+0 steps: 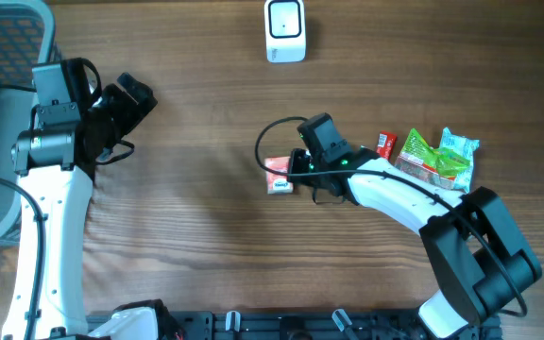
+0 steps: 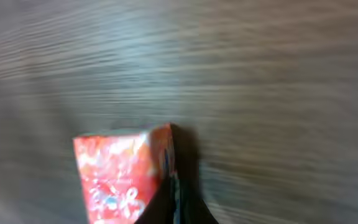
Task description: Scan the item barcode
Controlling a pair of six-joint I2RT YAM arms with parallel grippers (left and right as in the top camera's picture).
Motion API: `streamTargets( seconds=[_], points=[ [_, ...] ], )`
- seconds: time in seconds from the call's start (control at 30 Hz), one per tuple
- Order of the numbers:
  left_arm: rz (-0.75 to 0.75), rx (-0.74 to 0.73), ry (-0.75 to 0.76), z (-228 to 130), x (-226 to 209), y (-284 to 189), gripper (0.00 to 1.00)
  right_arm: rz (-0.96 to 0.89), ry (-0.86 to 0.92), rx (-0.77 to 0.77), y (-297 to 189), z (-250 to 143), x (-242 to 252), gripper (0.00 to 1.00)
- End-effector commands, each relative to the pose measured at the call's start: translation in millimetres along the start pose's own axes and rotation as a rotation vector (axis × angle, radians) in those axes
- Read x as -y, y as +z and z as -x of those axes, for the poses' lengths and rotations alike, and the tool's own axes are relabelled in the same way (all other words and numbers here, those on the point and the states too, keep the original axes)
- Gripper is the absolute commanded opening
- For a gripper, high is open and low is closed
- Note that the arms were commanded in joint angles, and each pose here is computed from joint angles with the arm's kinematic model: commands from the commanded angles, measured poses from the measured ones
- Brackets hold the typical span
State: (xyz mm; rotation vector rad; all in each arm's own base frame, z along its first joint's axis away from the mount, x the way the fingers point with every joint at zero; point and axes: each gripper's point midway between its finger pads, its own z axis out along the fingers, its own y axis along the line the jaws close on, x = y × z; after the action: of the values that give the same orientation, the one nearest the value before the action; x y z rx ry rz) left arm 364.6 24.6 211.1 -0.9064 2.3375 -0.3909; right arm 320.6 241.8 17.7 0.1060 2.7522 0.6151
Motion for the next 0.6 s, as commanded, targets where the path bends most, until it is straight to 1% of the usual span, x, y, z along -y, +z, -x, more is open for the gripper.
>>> streamTargets(
  seconds=[0.0,0.07,0.1,0.13,0.17,0.27,0.33,0.47,0.57],
  points=[
    [0.0,0.016,0.008,2.8,0.0,-3.5,1.0,0.086,-0.19,-0.025,-2.4,-2.2,-20.0,0.14],
    [0.0,0.016,0.008,2.8,0.0,-3.5,1.0,0.122,-0.256,-0.034,-6.0,-0.3,-28.2,0.24],
    [0.0,0.016,0.008,2.8,0.0,-3.5,1.0,0.131,-0.258,-0.042,-8.8,2.2,-30.6,0.27],
    [0.0,0.016,0.008,2.8,0.0,-3.5,1.0,0.129,-0.266,-0.047,-10.7,4.0,-30.6,0.28],
    [0.0,0.016,0.008,2.8,0.0,-3.5,1.0,0.128,-0.311,-0.058,-13.9,5.6,-30.5,0.29],
    [0.0,0.016,0.008,2.8,0.0,-3.5,1.0,0.161,-0.369,-0.088,-16.3,0.4,-33.3,0.3],
    [0.0,0.016,0.008,2.8,0.0,-3.5,1.0,0.22,-0.361,-0.12,-19.1,-4.7,-39.4,0.29],
    [0.0,0.016,0.008,2.8,0.0,-3.5,1.0,0.208,-0.348,-0.134,-13.7,-7.6,-35.1,0.29],
    [0.0,0.016,0.008,2.7,-0.1,-3.5,1.0,0.158,-0.337,-0.138,-4.7,-7.9,-24.3,0.29]
  ],
)
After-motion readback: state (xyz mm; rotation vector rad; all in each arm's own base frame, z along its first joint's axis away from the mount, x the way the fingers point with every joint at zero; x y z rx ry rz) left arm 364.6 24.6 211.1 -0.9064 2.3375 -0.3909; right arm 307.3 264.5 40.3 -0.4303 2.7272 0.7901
